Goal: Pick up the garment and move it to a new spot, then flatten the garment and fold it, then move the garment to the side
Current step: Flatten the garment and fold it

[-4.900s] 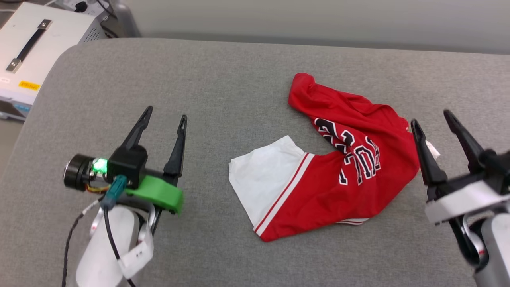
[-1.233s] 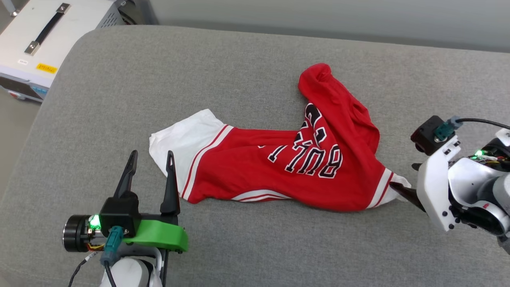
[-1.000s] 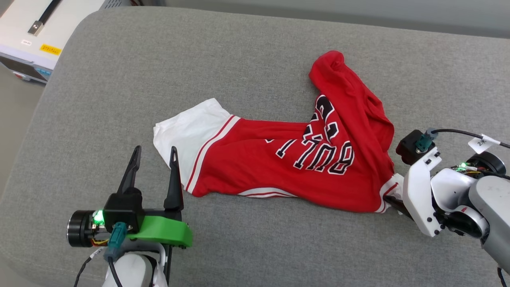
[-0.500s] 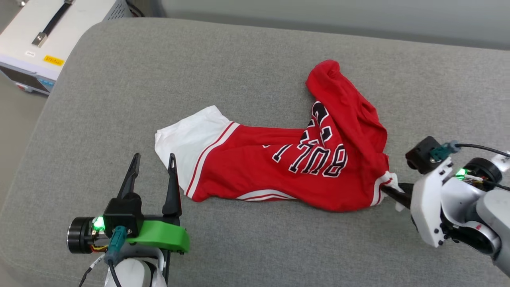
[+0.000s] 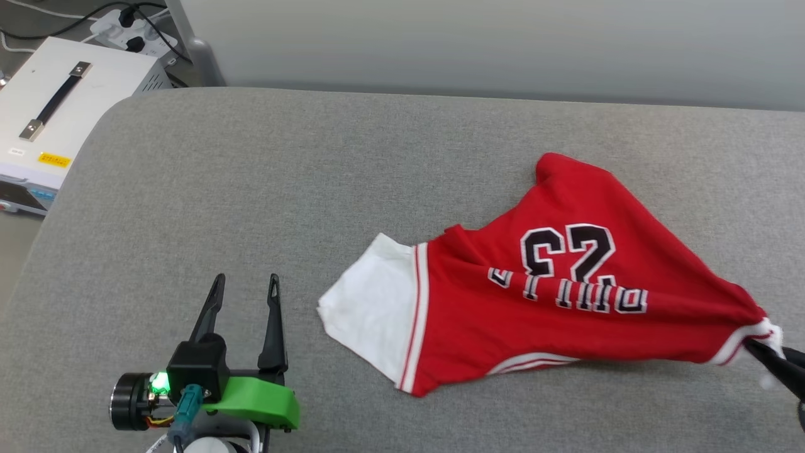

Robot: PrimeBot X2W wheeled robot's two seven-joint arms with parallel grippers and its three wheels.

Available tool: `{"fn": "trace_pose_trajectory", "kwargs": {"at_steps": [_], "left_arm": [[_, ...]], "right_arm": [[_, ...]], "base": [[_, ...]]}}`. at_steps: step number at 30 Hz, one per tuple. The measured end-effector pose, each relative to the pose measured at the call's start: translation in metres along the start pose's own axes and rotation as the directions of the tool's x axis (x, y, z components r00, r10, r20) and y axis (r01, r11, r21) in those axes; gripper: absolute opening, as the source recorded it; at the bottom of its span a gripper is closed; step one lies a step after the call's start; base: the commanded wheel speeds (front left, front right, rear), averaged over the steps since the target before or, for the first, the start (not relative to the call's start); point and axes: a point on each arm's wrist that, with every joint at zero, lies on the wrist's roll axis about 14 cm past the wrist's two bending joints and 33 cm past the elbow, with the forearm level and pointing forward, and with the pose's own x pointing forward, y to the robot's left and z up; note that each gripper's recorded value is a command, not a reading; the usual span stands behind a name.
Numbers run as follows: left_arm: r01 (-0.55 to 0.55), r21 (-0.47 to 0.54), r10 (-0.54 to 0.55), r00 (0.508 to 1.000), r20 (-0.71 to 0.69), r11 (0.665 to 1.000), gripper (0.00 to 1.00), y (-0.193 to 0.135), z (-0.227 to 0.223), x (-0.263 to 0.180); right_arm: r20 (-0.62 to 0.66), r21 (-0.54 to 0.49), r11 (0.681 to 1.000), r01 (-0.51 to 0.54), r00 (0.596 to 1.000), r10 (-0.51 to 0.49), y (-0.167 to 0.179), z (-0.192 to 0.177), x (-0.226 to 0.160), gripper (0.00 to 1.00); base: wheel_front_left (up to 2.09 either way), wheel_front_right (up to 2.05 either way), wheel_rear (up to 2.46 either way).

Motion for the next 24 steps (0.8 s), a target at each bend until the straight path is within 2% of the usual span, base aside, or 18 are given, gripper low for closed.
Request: {"fn": "trace_pose_trajectory", "kwargs": {"at_steps": [3, 7, 13, 18, 24], "left_arm": [[0.006, -0.005, -0.006, 1.0, -0.003, 1.0, 1.0, -0.003, -0.001, -0.001], [0.01, -0.011, -0.01, 1.0, -0.012, 1.0, 1.0, -0.005, -0.004, -0.002], [0.007, -0.01, -0.007, 1.0, -0.028, 1.0, 1.0, -0.003, -0.009, -0.002], [0.011, -0.014, -0.012, 0.999, -0.05, 1.0, 1.0, -0.004, -0.017, 0.001], [0.011, -0.017, -0.012, 0.999, -0.052, 1.0, 1.0, -0.005, -0.02, 0.013]], "right_arm": [[0.003, 0.075, 0.991, 0.108, 0.994, -0.108, -0.027, -0.013, -0.023, 0.0], [-0.006, 0.134, 0.962, 0.239, 0.971, -0.24, -0.055, -0.025, -0.049, 0.0], [-0.001, 0.198, 0.929, 0.314, 0.947, -0.32, -0.068, -0.021, -0.065, 0.0], [-0.01, 0.153, 0.931, 0.331, 0.943, -0.334, -0.076, -0.001, -0.049, 0.0], [-0.012, 0.07, 0.944, 0.323, 0.946, -0.323, -0.087, 0.041, -0.002, 0.0]], "base": [[0.0, 0.0, 0.0], [0.0, 0.0, 0.0], [0.0, 0.0, 0.0], [0.0, 0.0, 0.0], [0.0, 0.0, 0.0]]}}
